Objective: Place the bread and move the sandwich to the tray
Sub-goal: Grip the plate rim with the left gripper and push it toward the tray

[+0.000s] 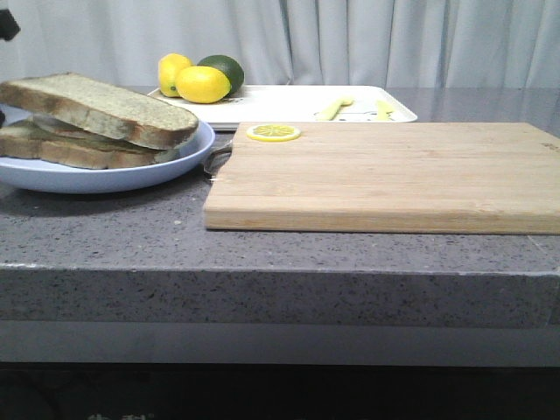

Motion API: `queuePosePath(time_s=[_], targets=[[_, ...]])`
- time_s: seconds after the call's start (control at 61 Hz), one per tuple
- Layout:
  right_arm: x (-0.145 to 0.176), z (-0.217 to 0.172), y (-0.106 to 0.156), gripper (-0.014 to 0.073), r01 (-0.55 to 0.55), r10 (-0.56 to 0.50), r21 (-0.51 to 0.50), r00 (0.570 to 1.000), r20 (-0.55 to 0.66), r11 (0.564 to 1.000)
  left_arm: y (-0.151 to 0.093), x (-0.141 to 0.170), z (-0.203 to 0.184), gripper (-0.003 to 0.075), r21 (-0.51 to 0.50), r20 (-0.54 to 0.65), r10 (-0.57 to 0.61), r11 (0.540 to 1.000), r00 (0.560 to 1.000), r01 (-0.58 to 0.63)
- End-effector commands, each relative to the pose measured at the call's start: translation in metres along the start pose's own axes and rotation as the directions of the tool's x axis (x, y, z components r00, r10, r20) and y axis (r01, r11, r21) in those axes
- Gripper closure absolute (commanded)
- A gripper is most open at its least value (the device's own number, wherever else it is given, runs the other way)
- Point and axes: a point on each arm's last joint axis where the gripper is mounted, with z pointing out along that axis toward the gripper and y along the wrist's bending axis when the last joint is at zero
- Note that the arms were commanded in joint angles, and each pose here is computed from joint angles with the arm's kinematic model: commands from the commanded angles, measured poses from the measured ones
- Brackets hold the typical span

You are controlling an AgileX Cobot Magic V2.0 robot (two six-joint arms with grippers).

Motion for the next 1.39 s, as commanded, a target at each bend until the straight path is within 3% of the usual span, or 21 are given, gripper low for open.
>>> queuePosePath(time_s=[0.0, 0.377, 0.623, 0.852, 1.261, 1.376], targets=[[-0.011, -0.004, -0.001, 0.0055, 0.007, -0.008, 0.015, 0.996, 0.087, 1.0, -0.012, -0.013, -0.034, 0.0738, 0.038, 0.125, 0.02, 0.999, 0.992, -0.025], [-0.011, -0.004, -0.001, 0.0055, 0.007, -0.008, 0.015, 0.996, 0.087, 1.0, -0.031, -0.04, -0.056, 0.0738, 0.205, 0.251, -0.029, 0.978, 0.968, -0.024], [-0.011, -0.004, -0.001, 0.0055, 0.007, -0.008, 0.015, 0.996, 0.087, 1.0, -0.037, -0.066, -0.042, 0.0738, 0.321, 0.263, -0.108, 0.947, 0.959, 0.018], [-0.011, -0.004, -0.001, 0.0055, 0.007, -0.008, 0.015, 0.996, 0.087, 1.0, -0.039, -0.092, -0.015, 0.0738, 0.458, 0.238, -0.213, 0.885, 0.948, 0.084], [-0.011, -0.004, -0.001, 0.0055, 0.007, -0.008, 0.015, 0.996, 0.087, 1.0, -0.027, -0.118, 0.038, 0.0732, 0.506, 0.174, -0.37, 0.829, 0.913, 0.24], [-0.011, -0.004, -0.001, 0.0055, 0.007, -0.008, 0.015, 0.996, 0.087, 1.0, -0.027, -0.12, 0.041, 0.0667, 0.519, 0.174, -0.389, 0.817, 0.905, 0.251]])
